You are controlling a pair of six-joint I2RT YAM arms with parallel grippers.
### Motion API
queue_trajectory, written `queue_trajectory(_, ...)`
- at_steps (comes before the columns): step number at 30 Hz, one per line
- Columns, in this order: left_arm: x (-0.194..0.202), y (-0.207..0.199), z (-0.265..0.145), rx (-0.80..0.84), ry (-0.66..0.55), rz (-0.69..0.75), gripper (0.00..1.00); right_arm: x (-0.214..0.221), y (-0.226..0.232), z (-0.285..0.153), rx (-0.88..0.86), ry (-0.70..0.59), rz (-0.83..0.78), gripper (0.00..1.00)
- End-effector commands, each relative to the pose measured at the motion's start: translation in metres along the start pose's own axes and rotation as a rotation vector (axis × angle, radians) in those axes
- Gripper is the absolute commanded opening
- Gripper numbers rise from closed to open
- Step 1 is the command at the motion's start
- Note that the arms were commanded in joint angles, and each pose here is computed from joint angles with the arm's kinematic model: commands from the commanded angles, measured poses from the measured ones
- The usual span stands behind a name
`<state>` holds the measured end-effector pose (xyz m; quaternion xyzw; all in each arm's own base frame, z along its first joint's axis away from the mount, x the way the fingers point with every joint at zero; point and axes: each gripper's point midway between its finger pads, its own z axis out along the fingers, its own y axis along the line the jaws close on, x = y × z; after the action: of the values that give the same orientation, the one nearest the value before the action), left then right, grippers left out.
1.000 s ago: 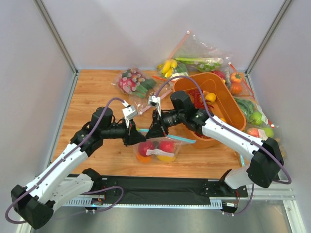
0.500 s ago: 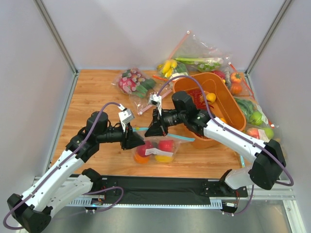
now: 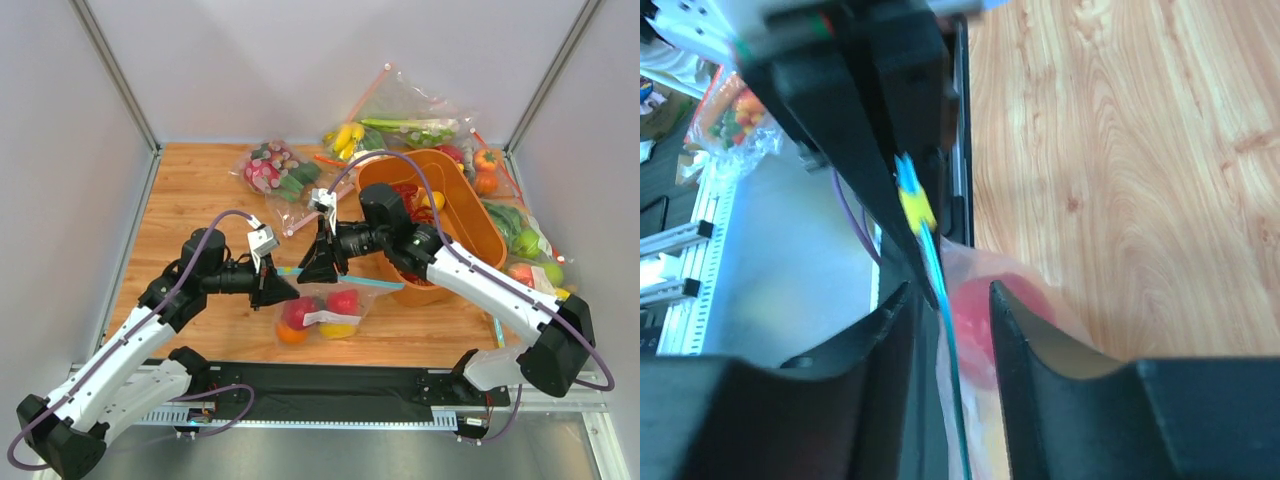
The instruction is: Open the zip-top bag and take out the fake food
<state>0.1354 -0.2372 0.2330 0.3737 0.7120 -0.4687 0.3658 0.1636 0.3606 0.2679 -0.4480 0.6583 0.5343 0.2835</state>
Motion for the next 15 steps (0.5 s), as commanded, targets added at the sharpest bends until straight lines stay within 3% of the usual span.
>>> queue_trajectory(1,-0.006,-0.01,0.001,0.059,0.002,0.034,0.0,-0.037,0.026,-0.006,-0.021,-0.059,-0.12,0.45)
queue_trajectory(5,-0.006,-0.009,0.002,0.062,0.01,0.04,0.0,-0.043,0.03,0.0,-0.046,-0.057,-0.132,0.49)
queue_trajectory(15,-0.006,-0.009,0.002,0.063,0.01,0.042,0.0,-0.033,0.024,0.01,-0.051,-0.017,-0.11,0.47)
